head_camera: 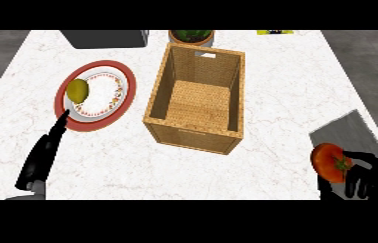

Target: Pick the tomato from the placemat and place it in the basket

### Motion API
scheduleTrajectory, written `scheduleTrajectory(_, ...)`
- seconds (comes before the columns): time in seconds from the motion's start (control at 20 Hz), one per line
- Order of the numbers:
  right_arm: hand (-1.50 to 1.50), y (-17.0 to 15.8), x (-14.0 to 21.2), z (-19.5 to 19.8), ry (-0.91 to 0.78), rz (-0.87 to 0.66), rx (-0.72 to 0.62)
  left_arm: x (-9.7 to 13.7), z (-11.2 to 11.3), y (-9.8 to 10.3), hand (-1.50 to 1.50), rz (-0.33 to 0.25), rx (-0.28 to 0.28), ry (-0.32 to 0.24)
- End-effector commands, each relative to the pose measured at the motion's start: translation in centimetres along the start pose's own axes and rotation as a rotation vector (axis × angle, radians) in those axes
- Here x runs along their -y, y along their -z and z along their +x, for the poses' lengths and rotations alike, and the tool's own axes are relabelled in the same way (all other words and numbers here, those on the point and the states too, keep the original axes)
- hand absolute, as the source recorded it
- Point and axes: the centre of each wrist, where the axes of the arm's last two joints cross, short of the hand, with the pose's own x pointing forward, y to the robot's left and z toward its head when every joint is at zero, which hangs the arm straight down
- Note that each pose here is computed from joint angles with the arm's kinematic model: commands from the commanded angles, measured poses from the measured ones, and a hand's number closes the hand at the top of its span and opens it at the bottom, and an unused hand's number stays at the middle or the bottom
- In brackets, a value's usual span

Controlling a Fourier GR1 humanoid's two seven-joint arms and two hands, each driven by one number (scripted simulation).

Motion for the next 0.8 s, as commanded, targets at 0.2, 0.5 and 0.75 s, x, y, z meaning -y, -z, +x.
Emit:
scheduleTrajectory(0.2, 1.50, -1.7, 9.6, 8.2, 0.114, 0.014, 0.005, 0.2, 0.3, -0.1, 0.00, -0.022, 0.023, 0.001)
scheduleTrajectory(0.5, 1.50, -1.4, 10.5, 12.0, 0.133, 0.079, -0.039, 1.7, 3.2, 0.2, 0.00, -0.038, 0.040, 0.006)
scheduleTrajectory(0.75, 1.50, 0.2, 10.1, 16.5, 0.183, 0.114, -0.029, 1.8, 2.5, 0.8, 0.00, -0.048, 0.059, -0.001)
